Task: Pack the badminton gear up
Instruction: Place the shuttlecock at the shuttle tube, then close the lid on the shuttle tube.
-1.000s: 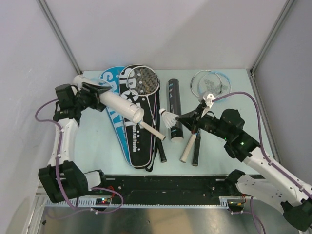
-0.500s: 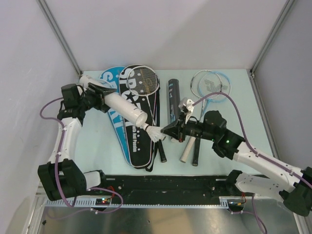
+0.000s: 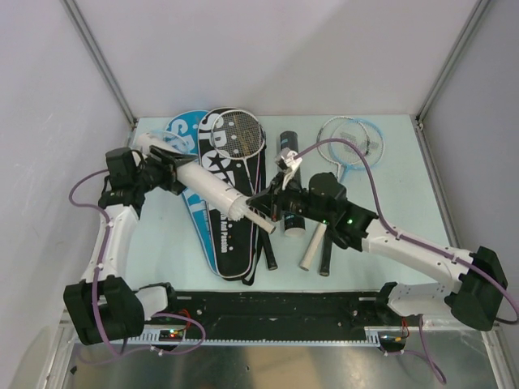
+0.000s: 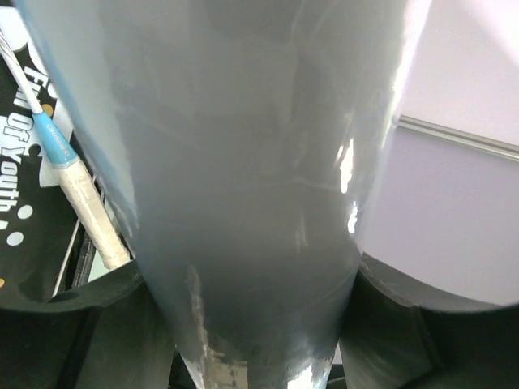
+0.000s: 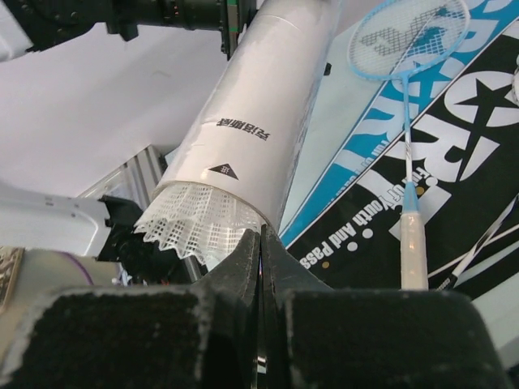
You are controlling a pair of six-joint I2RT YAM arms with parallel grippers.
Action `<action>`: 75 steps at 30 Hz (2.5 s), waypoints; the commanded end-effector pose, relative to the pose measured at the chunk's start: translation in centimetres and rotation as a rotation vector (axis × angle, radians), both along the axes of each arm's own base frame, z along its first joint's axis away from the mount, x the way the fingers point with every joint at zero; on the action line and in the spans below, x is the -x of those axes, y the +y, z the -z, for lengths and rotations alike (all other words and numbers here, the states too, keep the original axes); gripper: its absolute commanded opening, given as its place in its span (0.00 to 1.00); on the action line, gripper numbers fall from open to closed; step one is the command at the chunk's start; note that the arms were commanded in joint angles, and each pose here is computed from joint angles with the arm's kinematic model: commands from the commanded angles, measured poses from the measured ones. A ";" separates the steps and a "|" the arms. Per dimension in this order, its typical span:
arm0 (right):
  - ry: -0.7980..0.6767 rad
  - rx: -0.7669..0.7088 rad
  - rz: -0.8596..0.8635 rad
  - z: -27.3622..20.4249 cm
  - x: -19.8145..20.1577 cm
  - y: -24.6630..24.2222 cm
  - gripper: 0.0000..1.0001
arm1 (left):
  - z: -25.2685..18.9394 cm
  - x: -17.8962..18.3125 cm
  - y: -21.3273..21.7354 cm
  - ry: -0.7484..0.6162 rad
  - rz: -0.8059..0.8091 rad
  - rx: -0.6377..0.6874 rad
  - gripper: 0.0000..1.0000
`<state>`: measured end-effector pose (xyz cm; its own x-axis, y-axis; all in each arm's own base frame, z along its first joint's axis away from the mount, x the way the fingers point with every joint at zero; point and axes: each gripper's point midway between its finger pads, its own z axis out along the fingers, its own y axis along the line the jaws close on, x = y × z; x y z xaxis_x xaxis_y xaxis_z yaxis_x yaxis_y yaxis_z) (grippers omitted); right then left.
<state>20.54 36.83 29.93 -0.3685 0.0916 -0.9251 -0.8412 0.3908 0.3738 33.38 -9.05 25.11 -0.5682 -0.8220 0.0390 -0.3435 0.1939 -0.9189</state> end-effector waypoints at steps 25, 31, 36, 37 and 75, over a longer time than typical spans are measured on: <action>0.031 -0.025 0.301 -2.4 -3.5 0.0 0.40 | -1.8 0.6 0.4 -0.087 -0.095 0.011 0.28; 0.114 0.058 0.251 -1.9 -0.3 -3.5 0.65 | -2.3 0.2 0.6 -0.107 -0.096 -0.004 0.27; 0.256 0.063 0.304 -1.4 0.8 -6.9 0.67 | -2.6 0.1 1.0 -0.142 -0.098 -0.045 0.27; 0.287 0.073 0.362 -0.9 0.1 -8.1 0.67 | -2.6 0.1 1.0 -0.148 -0.098 -0.054 0.28; 1.018 0.696 1.022 28.8 -8.9 -33.7 0.31 | -1.9 2.3 1.3 -0.383 -0.011 -0.384 0.29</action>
<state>29.02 3.21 1.66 -0.8684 0.3772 -0.3218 0.3605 0.9259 0.1125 31.04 -7.44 25.24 -0.4883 -0.7671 -0.4161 -0.0901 0.5186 -0.8502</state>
